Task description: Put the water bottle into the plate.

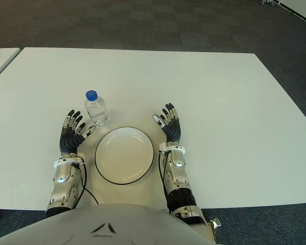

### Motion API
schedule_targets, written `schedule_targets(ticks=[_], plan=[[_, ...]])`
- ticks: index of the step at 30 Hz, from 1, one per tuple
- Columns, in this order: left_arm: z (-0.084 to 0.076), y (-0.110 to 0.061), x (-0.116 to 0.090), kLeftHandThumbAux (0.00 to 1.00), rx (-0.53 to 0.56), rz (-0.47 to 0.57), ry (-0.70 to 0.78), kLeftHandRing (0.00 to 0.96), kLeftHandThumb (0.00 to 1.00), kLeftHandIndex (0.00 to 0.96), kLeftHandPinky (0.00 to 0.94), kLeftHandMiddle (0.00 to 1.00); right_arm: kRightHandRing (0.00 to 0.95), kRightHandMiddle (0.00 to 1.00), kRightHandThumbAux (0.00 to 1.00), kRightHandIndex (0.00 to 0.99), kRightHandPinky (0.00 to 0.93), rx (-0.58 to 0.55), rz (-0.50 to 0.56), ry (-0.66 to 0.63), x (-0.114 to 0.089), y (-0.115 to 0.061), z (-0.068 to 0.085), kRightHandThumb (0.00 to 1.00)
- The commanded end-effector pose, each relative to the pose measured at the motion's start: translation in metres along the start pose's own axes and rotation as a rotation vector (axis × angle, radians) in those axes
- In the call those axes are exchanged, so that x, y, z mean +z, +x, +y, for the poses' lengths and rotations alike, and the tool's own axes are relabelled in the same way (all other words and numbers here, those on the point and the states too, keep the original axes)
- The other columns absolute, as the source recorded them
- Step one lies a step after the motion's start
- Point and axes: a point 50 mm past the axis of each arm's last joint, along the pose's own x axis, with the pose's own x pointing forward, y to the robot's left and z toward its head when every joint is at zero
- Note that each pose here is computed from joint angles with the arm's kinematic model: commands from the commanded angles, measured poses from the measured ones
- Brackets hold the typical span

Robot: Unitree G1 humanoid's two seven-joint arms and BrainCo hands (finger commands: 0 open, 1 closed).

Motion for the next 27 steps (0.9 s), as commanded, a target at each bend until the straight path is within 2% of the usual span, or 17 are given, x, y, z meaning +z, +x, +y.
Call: schedule_targets(ticks=[1, 27], plan=[[-0.0054, -0.002, -0.0017, 0.981, 0.006, 0.007, -0.003, 0.103, 0.03, 0.07, 0.147, 0.111, 0.087, 0.099, 0.802, 0.086, 0.123, -0.027, 0.107, 0.147, -0.0238, -0.0098, 0.0282, 0.022], [-0.0077, 0.0005, 0.0023, 0.9, 0.005, -0.057, 0.174, 0.09, 0.005, 0.049, 0.141, 0.087, 0.084, 0.096, 0.792, 0.08, 0.117, -0.026, 0.108, 0.135, -0.0244, -0.01, 0.0301, 0.02]])
